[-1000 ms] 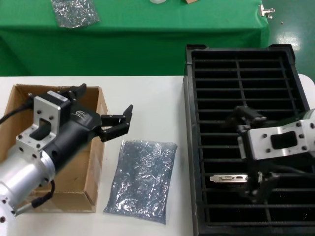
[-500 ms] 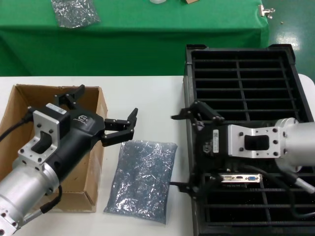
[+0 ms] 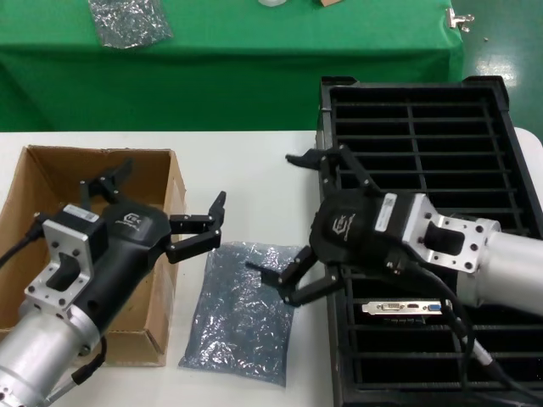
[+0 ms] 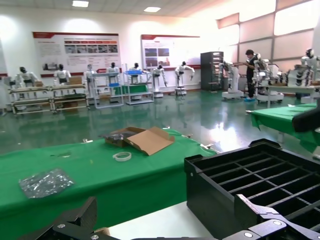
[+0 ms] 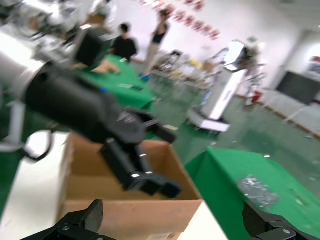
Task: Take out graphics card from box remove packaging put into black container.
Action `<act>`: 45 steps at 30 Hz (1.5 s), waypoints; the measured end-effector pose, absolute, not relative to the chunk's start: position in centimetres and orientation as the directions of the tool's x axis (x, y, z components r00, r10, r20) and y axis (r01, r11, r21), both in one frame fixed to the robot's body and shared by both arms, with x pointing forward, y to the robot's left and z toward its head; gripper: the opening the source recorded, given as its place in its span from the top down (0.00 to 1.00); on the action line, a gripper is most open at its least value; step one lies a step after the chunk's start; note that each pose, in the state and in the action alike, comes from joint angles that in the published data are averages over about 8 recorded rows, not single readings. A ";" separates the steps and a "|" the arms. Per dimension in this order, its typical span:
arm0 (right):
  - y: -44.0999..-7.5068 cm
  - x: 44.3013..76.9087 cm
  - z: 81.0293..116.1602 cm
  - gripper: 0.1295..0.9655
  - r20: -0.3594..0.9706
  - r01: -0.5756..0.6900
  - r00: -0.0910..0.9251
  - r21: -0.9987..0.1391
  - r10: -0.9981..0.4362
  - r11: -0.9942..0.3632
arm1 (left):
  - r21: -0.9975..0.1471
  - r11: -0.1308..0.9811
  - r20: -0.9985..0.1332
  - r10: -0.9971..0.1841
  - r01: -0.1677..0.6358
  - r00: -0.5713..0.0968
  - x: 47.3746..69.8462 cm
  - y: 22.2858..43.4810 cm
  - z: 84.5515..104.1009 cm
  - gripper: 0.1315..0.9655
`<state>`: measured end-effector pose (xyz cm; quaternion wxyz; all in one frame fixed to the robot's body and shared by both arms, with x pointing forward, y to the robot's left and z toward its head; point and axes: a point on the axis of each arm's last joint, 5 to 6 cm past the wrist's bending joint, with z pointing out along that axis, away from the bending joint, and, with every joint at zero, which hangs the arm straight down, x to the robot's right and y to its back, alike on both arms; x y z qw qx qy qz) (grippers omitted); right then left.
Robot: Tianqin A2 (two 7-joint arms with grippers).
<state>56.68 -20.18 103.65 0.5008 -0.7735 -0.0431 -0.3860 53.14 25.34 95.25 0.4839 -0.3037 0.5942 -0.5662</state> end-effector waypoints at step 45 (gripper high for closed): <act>-27.3 51.8 87.0 0.00 0.097 0.066 0.112 -0.994 -0.989 -0.090 | -0.996 0.073 -0.076 -0.995 0.046 -0.062 50.5 27.8 86.2 0.00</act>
